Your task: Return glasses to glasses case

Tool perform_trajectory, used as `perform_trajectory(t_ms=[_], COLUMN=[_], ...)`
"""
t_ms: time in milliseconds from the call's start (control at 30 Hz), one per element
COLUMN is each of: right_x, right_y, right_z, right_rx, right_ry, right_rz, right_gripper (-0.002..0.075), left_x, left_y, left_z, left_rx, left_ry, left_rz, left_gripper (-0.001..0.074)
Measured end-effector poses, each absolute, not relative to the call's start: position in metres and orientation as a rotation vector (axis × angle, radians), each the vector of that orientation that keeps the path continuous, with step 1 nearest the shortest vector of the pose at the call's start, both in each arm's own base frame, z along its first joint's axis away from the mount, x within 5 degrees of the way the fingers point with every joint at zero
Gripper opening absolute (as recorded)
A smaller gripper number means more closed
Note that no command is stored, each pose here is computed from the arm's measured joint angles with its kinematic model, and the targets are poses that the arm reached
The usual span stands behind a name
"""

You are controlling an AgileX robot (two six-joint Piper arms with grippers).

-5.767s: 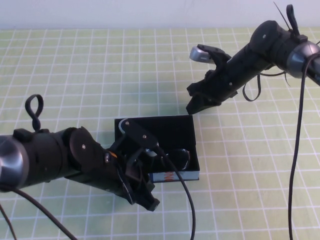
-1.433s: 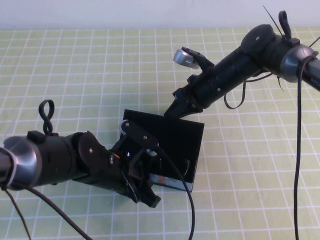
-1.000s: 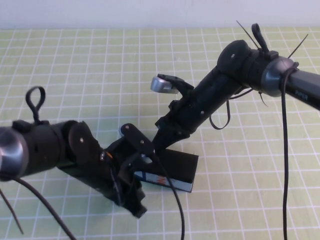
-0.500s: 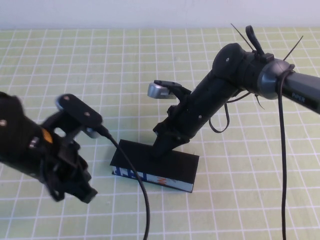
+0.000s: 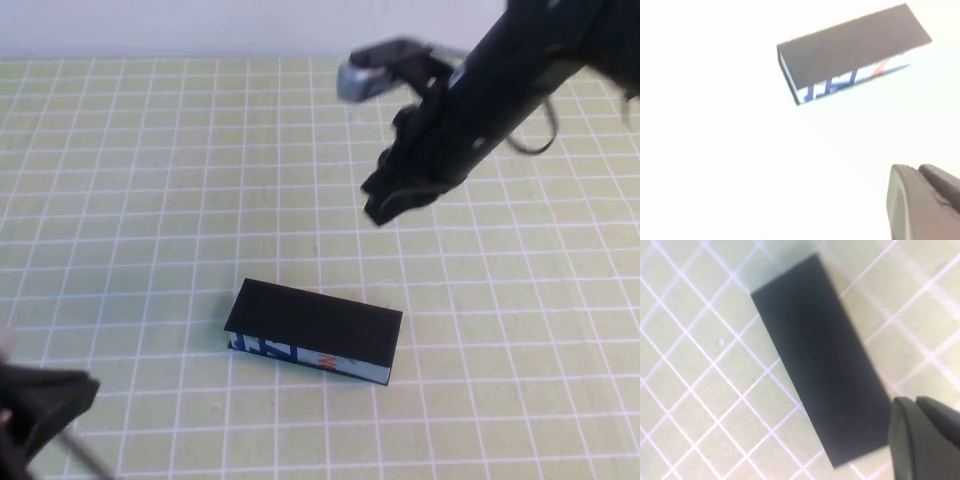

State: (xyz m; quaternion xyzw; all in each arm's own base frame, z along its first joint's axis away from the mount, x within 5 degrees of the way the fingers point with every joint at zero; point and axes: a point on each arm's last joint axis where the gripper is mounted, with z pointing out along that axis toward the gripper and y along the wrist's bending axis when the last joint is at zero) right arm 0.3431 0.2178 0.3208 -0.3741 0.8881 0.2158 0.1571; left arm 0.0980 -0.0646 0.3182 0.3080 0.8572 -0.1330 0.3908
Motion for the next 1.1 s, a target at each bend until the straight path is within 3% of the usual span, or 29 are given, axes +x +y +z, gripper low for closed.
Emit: perform_trajectory(t_ms=[300,533,700,1100], right_x=[0.263,0.195,0.149,0.071], right_y=[0.169,0.126,0.097,0.046], right_z=[0.443,0.475,0.443,0.282], right_rx=[-0.938,-0.836,-0.751,-0.552], right_ry=[2.281,2.103,2.005,1.784], right_rz=[0.529,0.452,0.41,0.379], right_gripper=[-0.0017,-0.0017,-0.0017,-0.0017], left_x=[0.041,0.041,0.044,0.044], left_y=[-0.035,-0.032,-0.033,-0.033], left_z=[0.291,0.26,0.25,0.25], left_rx=[0.599,0.364,0.311,0.297], left_ry=[1.924,1.876,1.888,1.881], left_rz=[-0.405,-0.531,-0.559,-0.572], left_gripper=[-0.0003,-0.0003,-0.0003,-0.0003])
